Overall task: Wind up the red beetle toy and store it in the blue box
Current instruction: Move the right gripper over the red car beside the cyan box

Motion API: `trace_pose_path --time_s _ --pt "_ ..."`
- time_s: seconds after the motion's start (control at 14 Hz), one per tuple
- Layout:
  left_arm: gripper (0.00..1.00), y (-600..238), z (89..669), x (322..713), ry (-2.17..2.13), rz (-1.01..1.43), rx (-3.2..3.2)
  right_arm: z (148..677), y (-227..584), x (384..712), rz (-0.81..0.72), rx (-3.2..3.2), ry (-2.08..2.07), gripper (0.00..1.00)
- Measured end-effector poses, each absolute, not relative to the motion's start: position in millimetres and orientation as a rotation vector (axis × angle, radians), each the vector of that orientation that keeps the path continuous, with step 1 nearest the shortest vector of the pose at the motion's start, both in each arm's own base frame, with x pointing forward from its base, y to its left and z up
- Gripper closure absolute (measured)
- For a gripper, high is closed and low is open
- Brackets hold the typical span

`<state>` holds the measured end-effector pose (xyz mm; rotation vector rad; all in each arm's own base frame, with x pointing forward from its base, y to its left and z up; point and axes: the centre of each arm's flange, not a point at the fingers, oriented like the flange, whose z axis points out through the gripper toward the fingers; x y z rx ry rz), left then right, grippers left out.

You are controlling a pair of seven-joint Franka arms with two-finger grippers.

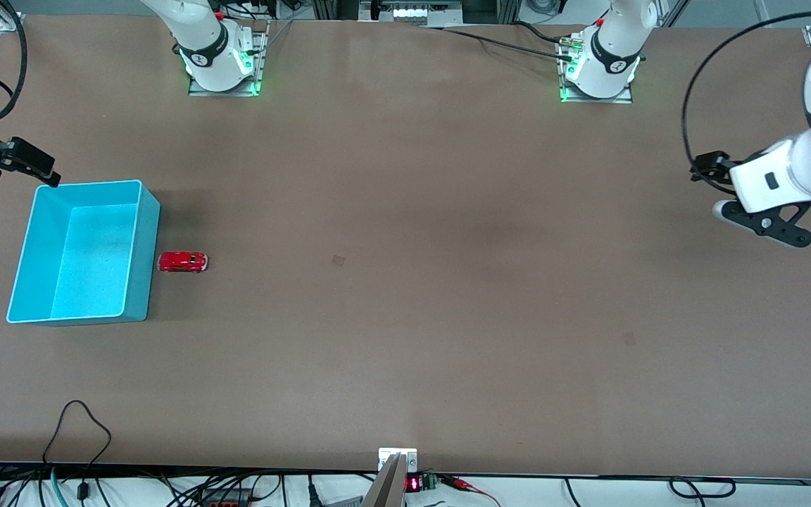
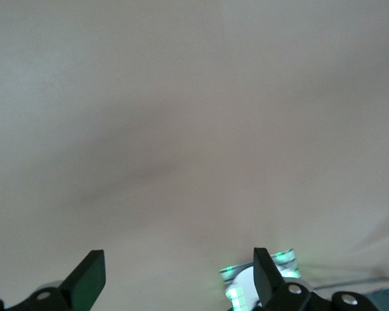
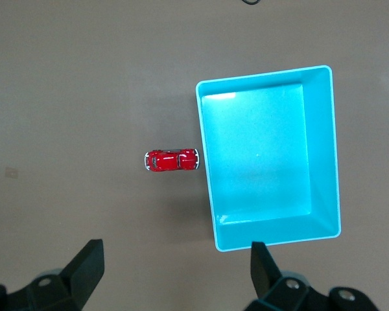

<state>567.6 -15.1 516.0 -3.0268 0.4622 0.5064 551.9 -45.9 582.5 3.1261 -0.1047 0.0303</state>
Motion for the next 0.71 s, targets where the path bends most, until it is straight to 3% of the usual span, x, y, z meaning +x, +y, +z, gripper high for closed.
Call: trace_pose_path --time_s 0.5,0.71 --pt "0.00 -27 537 574 0.324 0.425 -3.073 548 -41 567 -0.069 3.122 -0.090 0.00" --pt "0.00 -18 544 585 0.172 0.242 -3.126 513 -37 580 -0.151 3.122 -0.024 0.00"
